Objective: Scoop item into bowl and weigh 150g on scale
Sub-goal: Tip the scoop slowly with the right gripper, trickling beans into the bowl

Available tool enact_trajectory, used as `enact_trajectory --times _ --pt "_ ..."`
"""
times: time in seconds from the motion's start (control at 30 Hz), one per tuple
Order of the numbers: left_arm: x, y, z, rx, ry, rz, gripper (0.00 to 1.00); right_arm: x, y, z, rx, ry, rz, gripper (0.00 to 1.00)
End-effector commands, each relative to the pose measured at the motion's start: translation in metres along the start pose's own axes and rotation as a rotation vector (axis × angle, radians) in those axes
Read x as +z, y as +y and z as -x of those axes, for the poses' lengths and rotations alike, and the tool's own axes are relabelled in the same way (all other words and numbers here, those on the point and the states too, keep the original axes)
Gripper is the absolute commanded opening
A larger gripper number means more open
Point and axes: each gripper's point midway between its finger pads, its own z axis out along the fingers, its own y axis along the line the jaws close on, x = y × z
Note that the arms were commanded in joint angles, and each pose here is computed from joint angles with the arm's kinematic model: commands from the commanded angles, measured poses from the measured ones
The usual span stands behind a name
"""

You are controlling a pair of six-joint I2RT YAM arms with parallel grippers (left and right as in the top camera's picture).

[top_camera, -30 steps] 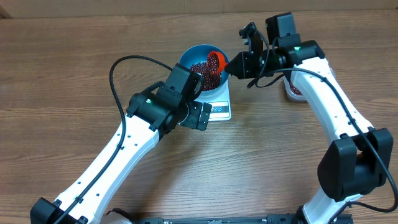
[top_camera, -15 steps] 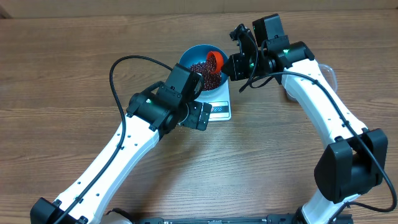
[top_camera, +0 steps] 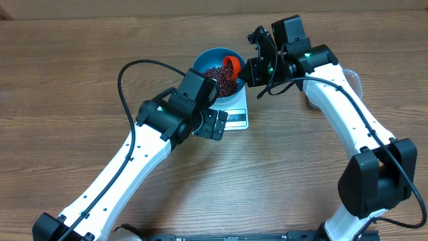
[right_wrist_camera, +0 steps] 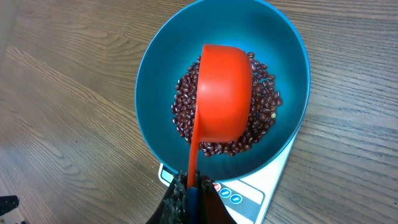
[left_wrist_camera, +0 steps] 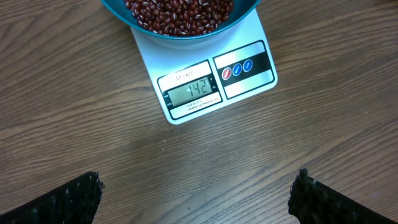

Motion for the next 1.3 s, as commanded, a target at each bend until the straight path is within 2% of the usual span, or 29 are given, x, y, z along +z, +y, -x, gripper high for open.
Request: enact_trajectory --times 0.0,0.67,0.8,0.97,1.27 --pt "-0.001 0.002 0.000 0.014 -0.007 0.009 0.99 -0.020 0.008 0.019 -0.023 -0.067 0.001 0.04" --pt "-0.001 0.002 0.000 0.014 -0.007 0.009 0.99 -0.020 0.008 0.016 -0.023 -0.056 0.002 0.04" --pt "-0.001 0.002 0.000 0.014 -0.007 0.009 0.99 -0.017 0.016 0.005 -0.164 -0.013 0.023 0.04" --pt "-0.001 0.002 0.000 0.014 -0.007 0.009 0.99 -0.018 0.009 0.011 -0.061 -0.038 -0.009 0.04" --pt "-0.001 0.002 0.000 0.014 -0.007 0.009 0.99 -0.018 0.009 0.011 -0.060 -0.035 -0.006 0.04"
